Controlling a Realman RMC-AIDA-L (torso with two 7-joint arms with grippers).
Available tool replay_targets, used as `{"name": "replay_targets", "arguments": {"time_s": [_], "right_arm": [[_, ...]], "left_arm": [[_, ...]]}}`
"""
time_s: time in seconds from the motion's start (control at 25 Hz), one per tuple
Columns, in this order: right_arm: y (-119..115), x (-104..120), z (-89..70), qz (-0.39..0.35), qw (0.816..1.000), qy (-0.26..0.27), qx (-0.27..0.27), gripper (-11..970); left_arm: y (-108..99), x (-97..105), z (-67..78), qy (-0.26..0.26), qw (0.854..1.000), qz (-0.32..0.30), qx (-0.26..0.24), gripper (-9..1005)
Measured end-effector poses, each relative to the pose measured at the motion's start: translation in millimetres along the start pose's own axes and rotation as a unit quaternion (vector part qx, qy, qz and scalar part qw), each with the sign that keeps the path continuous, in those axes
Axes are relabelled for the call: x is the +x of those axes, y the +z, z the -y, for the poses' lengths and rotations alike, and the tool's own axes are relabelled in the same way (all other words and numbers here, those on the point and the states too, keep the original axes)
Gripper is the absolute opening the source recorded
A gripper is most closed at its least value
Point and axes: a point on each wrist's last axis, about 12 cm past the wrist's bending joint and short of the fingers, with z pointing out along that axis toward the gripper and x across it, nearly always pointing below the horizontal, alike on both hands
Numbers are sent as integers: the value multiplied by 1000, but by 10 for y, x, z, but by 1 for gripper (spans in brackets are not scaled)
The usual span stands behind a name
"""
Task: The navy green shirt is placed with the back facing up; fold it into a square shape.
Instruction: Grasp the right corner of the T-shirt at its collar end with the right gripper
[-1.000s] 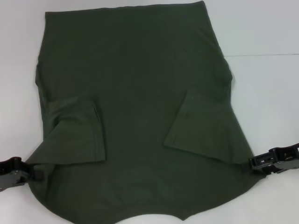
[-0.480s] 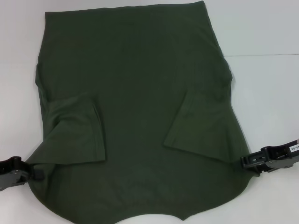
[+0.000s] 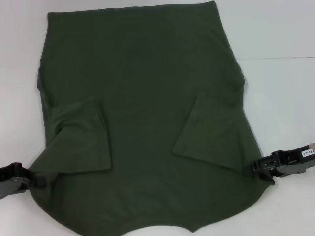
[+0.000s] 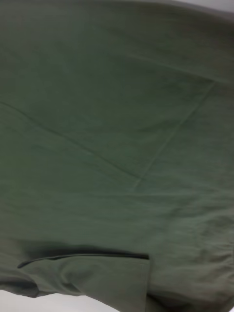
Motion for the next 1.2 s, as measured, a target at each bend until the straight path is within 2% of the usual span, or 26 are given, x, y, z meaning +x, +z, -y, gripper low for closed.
{"name": "replay_targets", "arguments": {"time_s": [0.44,0.64,0.96,1.2], "right_arm": [[2,-21,-8,-2,1000,-3,5,812],[2,-24,-9,-2,1000,-4,5,588],[23,-14,-15,-5,1000,-6,6,569],[28,-12,-8,-3,1000,-6,7,401]], "left_arm": [[-7,-9,3,1,1000,0,0,29],[-9,-10,4,1,1000,0,0,30],[-6,-9,3,1,1000,0,0,30],[-6,-10,2,1,1000,1,-1,30]]}}
